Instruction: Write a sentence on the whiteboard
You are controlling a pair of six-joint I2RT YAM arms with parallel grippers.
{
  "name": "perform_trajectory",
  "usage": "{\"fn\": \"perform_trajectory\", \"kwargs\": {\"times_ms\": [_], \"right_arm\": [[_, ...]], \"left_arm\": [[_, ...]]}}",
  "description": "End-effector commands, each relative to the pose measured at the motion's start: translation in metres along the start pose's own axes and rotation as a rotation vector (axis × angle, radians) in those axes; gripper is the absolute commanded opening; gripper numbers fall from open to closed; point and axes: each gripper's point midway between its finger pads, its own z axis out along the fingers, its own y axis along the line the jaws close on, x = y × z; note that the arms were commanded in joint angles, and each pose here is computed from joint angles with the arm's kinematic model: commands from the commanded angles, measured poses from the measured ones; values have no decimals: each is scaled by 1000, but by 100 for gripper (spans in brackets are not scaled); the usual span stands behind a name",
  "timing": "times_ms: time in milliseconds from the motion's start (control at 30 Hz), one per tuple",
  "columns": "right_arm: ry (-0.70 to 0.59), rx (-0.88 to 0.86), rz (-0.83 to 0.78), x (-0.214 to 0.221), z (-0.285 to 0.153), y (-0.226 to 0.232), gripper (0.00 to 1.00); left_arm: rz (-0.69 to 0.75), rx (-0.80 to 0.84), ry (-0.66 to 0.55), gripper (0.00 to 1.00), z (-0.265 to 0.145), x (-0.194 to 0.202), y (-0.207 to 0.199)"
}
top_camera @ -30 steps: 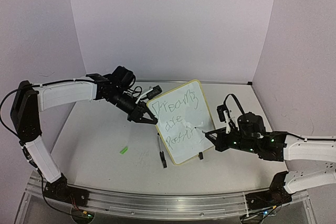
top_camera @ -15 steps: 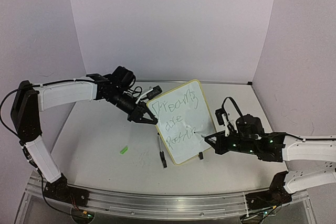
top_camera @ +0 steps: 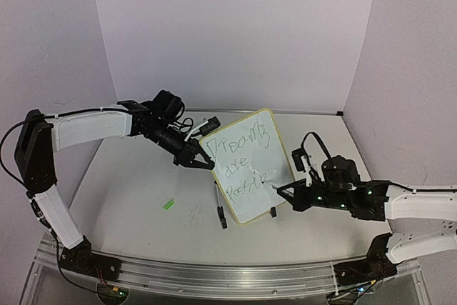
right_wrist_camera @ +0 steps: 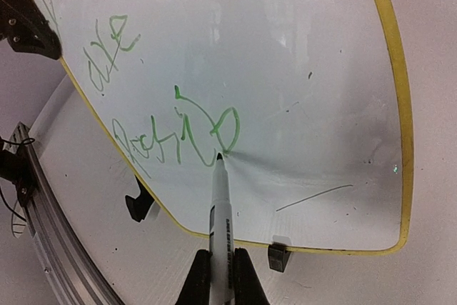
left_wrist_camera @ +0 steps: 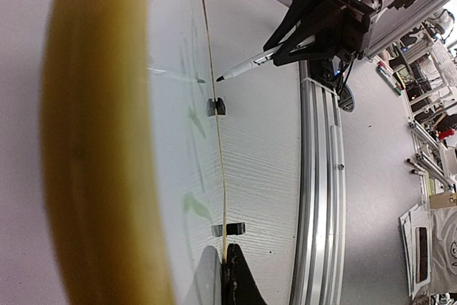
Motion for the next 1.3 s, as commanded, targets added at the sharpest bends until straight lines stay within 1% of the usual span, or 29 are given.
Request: {"fn": "perform_trajectory", "kwargs": {"times_ms": [0, 100, 267, 533, 667, 967, 1267], "right_arm": [[-113, -25, -8, -30, -16, 10, 0], [-146, 8, -19, -42, -19, 8, 0], [-149, 61, -64, -55, -9, 6, 0], [-174, 90, -86, -67, -6, 5, 0], [-162, 109, -67, -59, -6, -2, 0], [-79, 132, -19, -25, -2, -16, 0], [-35, 163, 22, -1, -8, -29, 0]], "left_arm": [[2, -24, 68, 0, 8, 15, 5], [4, -25, 66, 0, 8, 15, 5], [4, -26, 67, 0, 8, 15, 4], [7, -28, 67, 0, 7, 15, 4], [7, -27, 66, 0, 7, 14, 4], [6, -27, 65, 0, 7, 14, 4], [4, -24, 66, 0, 8, 15, 4]]}}
